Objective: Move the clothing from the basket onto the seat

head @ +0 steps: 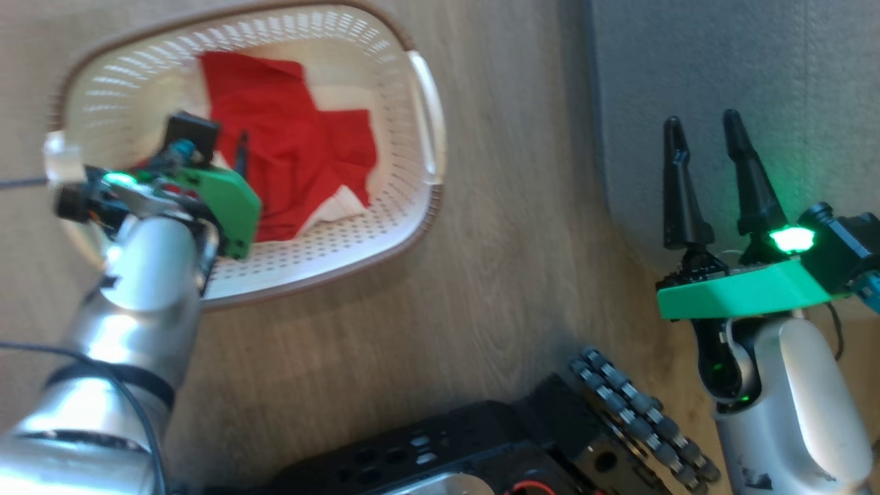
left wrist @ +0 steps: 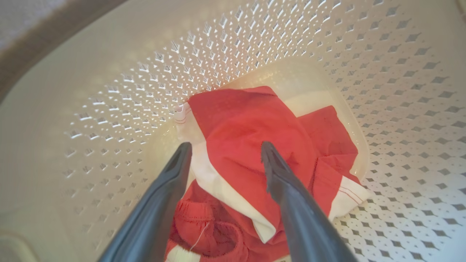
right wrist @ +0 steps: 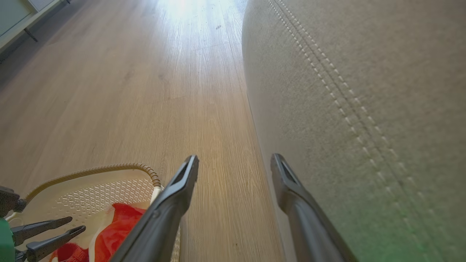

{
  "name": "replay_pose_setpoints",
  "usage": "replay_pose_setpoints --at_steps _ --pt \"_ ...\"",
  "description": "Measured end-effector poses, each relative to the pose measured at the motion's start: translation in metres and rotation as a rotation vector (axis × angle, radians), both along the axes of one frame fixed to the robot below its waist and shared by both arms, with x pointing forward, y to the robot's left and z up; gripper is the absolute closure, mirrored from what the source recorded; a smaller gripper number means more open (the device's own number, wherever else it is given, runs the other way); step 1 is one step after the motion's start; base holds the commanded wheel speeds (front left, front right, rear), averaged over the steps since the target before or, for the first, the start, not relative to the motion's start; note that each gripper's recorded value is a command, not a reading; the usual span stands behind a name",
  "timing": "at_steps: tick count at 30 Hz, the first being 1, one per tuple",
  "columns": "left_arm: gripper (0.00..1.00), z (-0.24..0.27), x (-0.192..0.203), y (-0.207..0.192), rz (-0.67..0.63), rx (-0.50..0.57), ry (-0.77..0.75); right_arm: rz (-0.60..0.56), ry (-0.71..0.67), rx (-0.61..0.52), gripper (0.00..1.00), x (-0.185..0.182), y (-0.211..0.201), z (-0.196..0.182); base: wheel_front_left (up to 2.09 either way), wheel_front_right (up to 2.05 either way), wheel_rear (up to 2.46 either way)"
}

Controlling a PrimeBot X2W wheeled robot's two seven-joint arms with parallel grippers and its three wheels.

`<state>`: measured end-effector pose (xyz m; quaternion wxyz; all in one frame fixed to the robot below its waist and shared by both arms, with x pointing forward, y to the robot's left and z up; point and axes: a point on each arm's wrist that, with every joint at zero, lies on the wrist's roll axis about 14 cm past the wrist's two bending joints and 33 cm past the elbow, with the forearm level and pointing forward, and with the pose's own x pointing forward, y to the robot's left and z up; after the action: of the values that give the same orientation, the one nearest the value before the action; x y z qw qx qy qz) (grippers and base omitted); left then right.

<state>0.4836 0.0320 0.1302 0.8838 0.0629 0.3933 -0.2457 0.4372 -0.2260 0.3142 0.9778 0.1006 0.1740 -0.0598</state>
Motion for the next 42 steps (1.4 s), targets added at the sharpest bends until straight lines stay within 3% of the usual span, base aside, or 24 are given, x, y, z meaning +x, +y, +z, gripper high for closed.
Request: replay_pose_setpoints --at_steps 11,18,26,42 --pt "0.0 -0.052 -0.014 -0.026 -0.129 0.087 0.137 -0.075 0.069 0.006 0.0 -0.021 -0.017 -0.014 0.0 0.0 0.0" --pt "0.0 -0.067 -0.02 -0.019 -0.226 0.243 0.2 -0.11 0.075 0.011 0.0 -0.026 -0.026 -0.013 0.0 0.0 0.0" --pt "0.0 -0.072 -0.011 -0.012 -0.244 0.323 0.214 -0.126 0.085 0.024 0.0 -0.032 -0.026 -0.015 0.0 0.0 0.0" --pt "0.0 -0.086 -0.032 -0.002 -0.278 0.378 0.368 -0.141 0.114 0.028 0.0 -0.043 -0.027 -0.02 0.0 0.0 0.0"
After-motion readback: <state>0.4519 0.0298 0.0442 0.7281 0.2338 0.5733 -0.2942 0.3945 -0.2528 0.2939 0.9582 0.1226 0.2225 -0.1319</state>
